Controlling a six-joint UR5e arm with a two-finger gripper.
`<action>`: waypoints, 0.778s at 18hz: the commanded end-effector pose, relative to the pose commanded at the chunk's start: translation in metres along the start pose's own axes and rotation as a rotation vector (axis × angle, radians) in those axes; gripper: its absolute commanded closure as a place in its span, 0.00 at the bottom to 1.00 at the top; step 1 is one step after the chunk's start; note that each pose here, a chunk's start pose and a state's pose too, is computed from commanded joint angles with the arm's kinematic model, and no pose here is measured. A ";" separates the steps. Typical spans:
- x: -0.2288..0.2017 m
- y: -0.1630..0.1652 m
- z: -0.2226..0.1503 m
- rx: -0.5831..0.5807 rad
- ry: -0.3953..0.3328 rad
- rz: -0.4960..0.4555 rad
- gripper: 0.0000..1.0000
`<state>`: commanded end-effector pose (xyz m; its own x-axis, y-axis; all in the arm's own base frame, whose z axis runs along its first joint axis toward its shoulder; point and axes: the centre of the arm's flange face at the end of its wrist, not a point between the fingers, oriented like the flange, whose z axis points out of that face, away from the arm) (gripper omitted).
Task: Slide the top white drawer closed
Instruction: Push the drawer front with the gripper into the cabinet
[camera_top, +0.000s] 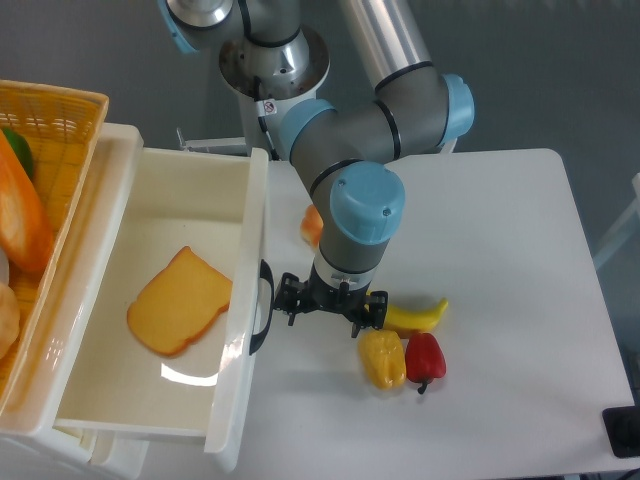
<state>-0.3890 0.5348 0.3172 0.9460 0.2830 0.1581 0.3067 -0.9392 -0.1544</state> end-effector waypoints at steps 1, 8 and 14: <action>0.001 0.000 -0.001 0.003 0.002 0.000 0.00; 0.020 -0.004 0.001 -0.001 0.008 0.029 0.00; 0.044 -0.009 0.000 0.000 0.010 0.065 0.00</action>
<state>-0.3500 0.5557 0.3253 0.9628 0.2198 0.1570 0.2449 -0.9555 -0.1645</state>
